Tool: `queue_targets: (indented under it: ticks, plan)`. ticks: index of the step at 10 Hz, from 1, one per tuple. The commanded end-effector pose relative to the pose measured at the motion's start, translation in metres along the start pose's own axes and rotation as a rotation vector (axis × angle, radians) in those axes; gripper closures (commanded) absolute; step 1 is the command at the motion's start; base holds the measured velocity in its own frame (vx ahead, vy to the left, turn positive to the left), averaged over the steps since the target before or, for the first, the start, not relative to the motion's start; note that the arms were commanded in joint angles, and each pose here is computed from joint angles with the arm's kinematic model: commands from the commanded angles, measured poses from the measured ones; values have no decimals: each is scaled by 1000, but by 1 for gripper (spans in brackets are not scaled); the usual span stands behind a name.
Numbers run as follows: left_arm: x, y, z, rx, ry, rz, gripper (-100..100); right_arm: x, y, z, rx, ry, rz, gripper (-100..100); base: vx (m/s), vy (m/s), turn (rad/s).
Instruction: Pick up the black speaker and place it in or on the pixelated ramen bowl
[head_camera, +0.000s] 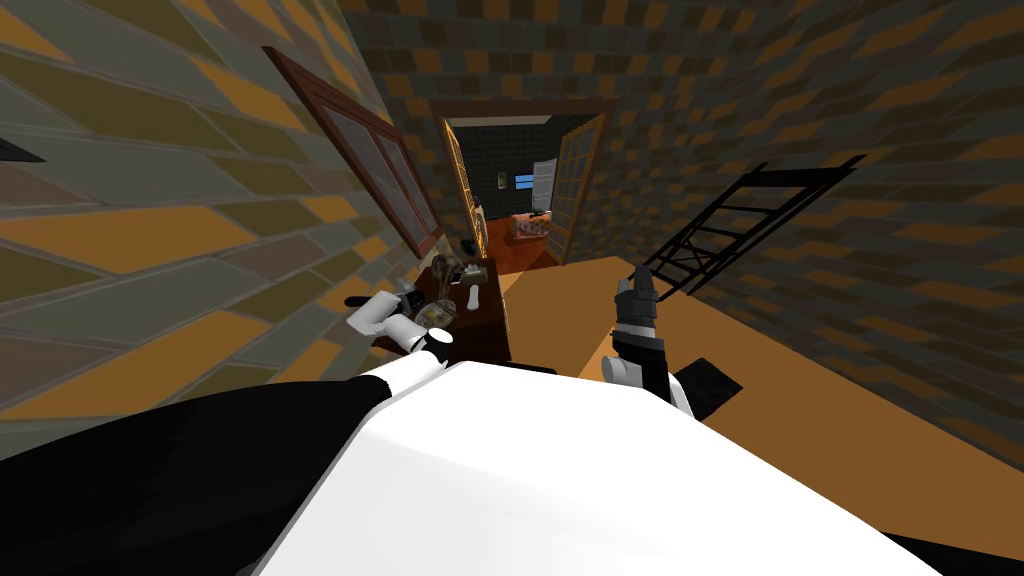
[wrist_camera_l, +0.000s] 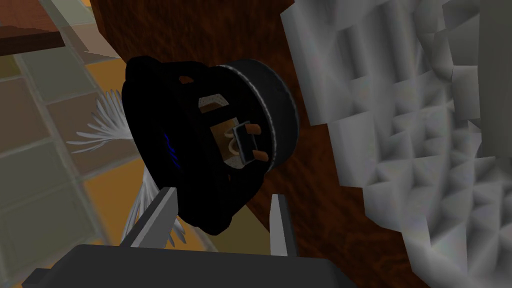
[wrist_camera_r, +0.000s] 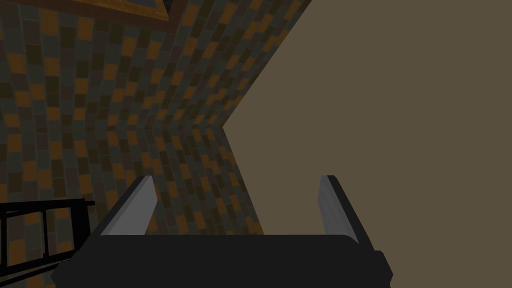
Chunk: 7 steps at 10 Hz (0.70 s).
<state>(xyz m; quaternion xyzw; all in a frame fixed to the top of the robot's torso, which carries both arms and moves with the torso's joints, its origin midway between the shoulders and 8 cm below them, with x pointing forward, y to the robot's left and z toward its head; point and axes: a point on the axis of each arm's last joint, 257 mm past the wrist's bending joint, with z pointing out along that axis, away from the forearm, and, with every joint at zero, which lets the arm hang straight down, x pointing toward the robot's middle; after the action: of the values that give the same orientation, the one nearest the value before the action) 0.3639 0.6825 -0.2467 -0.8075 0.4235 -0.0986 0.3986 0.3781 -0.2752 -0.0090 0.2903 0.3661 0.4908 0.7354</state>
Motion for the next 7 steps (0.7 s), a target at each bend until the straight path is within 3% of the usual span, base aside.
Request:
queue_targets:
  ticks: [1, 4, 5, 6, 7]
  plan:
    - [0, 0, 0, 0, 0, 0, 100, 0, 0, 0, 0, 0, 0, 0, 0, 0, 0]
    - [-2, -5, -1, 10, -5, 0, 100, 0, 0, 0, 0, 0, 0, 0, 0, 0, 0]
    - [-2, -4, -1, 9, -4, 0, 0, 0, 0, 0, 0, 0, 0, 0, 0, 0, 0]
    - [-2, -2, -5, 1, -15, 5, 100, 0, 0, 0, 0, 0, 0, 0, 1, 16, 0]
    - [1, -5, -5, 4, -12, 5, 100, 0, 0, 0, 0, 0, 0, 0, -7, 13, -11]
